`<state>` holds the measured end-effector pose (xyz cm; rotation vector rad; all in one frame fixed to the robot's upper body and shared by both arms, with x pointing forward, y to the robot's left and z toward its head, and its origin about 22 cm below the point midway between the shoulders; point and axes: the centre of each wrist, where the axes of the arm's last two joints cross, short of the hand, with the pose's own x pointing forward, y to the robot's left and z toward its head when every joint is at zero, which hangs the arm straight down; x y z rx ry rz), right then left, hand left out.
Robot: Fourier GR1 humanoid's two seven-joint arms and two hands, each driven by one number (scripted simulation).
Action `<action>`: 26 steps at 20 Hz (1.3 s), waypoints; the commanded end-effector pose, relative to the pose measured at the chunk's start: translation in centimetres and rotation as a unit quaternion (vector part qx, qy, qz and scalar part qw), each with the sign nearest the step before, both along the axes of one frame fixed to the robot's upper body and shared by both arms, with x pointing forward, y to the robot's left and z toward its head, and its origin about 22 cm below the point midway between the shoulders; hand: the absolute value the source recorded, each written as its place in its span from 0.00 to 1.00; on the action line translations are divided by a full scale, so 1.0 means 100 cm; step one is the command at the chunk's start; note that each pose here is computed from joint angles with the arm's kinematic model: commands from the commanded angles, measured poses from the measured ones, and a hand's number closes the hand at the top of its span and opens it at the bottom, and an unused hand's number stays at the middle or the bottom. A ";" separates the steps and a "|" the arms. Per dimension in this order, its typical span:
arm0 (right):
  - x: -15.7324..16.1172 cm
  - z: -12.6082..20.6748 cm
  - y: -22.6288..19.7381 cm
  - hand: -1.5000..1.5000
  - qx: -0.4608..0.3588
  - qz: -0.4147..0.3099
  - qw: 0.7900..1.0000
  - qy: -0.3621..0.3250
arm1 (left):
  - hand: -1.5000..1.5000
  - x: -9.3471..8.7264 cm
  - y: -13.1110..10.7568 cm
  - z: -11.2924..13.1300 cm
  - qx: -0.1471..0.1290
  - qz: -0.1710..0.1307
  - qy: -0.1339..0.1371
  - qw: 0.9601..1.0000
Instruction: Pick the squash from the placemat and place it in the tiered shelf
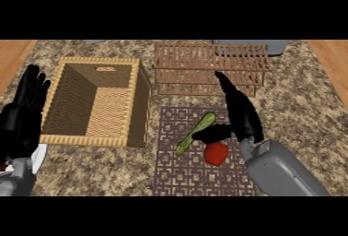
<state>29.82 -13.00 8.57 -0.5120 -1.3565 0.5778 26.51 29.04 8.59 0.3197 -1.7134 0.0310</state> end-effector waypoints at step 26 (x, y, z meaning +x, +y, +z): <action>0.019 -0.012 0.092 0.00 -0.295 -0.090 0.930 0.199 | 0.50 -0.013 -0.024 -0.038 -0.029 -0.010 0.051 0.998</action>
